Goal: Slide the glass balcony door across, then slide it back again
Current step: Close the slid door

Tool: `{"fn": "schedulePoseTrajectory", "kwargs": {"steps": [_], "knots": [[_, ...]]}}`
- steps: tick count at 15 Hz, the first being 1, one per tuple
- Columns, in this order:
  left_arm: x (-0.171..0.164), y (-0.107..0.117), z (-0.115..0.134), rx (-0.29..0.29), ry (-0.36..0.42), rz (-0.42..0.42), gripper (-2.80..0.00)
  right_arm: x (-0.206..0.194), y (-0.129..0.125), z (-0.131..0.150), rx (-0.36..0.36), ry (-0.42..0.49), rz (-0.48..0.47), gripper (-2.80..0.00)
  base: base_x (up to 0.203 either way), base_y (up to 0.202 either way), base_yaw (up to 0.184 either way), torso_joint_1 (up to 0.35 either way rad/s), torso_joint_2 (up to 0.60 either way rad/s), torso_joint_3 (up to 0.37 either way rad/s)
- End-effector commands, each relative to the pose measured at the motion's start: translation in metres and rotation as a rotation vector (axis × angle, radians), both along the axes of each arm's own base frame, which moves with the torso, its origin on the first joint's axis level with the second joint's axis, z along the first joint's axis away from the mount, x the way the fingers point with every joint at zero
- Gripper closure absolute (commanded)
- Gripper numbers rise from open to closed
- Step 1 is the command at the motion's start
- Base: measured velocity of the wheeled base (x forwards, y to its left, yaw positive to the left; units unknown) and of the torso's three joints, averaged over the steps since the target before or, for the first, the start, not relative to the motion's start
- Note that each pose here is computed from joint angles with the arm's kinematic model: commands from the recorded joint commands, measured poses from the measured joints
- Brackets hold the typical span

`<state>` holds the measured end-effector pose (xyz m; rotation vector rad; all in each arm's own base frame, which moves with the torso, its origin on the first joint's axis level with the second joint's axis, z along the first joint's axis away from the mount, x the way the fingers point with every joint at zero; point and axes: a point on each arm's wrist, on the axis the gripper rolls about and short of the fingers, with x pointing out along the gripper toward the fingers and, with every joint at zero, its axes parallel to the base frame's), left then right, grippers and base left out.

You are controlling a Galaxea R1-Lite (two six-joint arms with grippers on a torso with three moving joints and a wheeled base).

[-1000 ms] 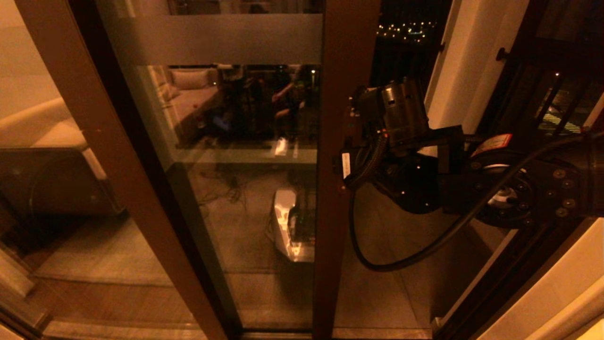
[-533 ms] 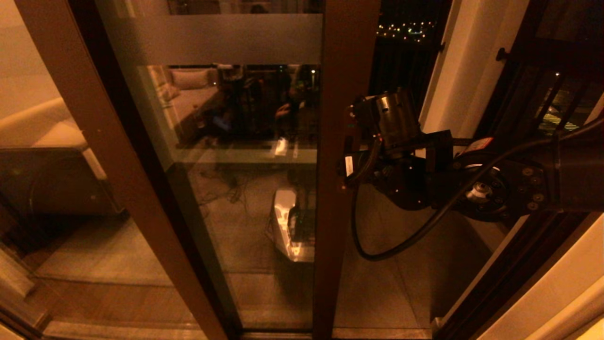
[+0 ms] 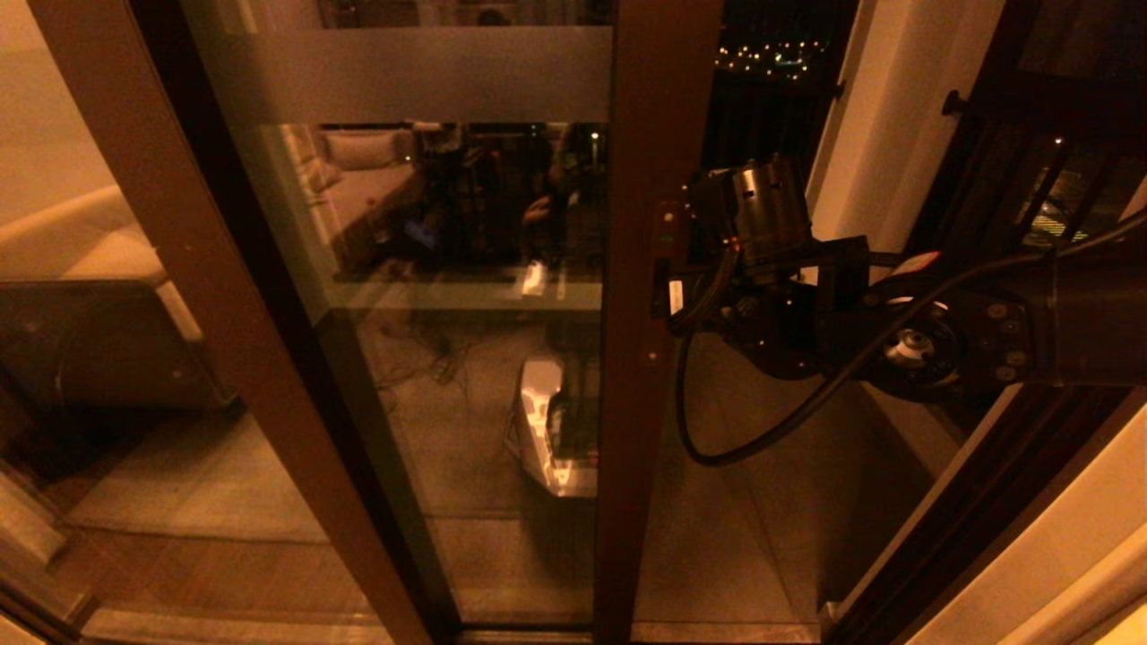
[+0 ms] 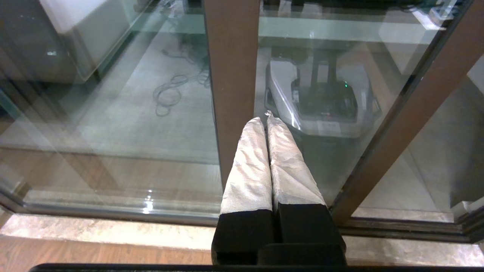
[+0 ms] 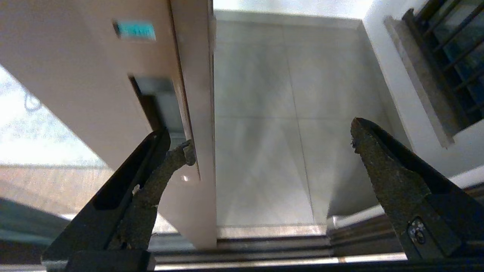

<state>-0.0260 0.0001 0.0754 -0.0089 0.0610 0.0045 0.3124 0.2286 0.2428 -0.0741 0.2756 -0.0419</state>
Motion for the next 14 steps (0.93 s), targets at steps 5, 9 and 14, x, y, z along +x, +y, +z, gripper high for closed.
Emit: {"fn": "schedulePoseTrajectory", "kwargs": {"steps": [5, 9, 14], "knots": [[0.000, 0.000, 0.000, 0.000, -0.001, -0.001, 0.00, 0.008, 0.000, -0.007, -0.008, 0.000, -0.014, -2.80, 0.000, 0.000, 0.000, 0.000, 0.00, 0.000], [0.000, 0.000, 0.000, -0.002, 0.000, 0.000, 0.00, 0.014, -0.003, -0.009, -0.009, -0.005, -0.028, -2.80, 0.000, 0.000, 0.000, 0.000, 0.00, 0.000], [0.000, 0.000, 0.000, 0.000, -0.001, -0.001, 0.00, 0.018, -0.009, -0.009, -0.016, -0.006, -0.045, -2.80, 0.000, 0.000, 0.000, 0.000, 0.00, 0.000]]}}
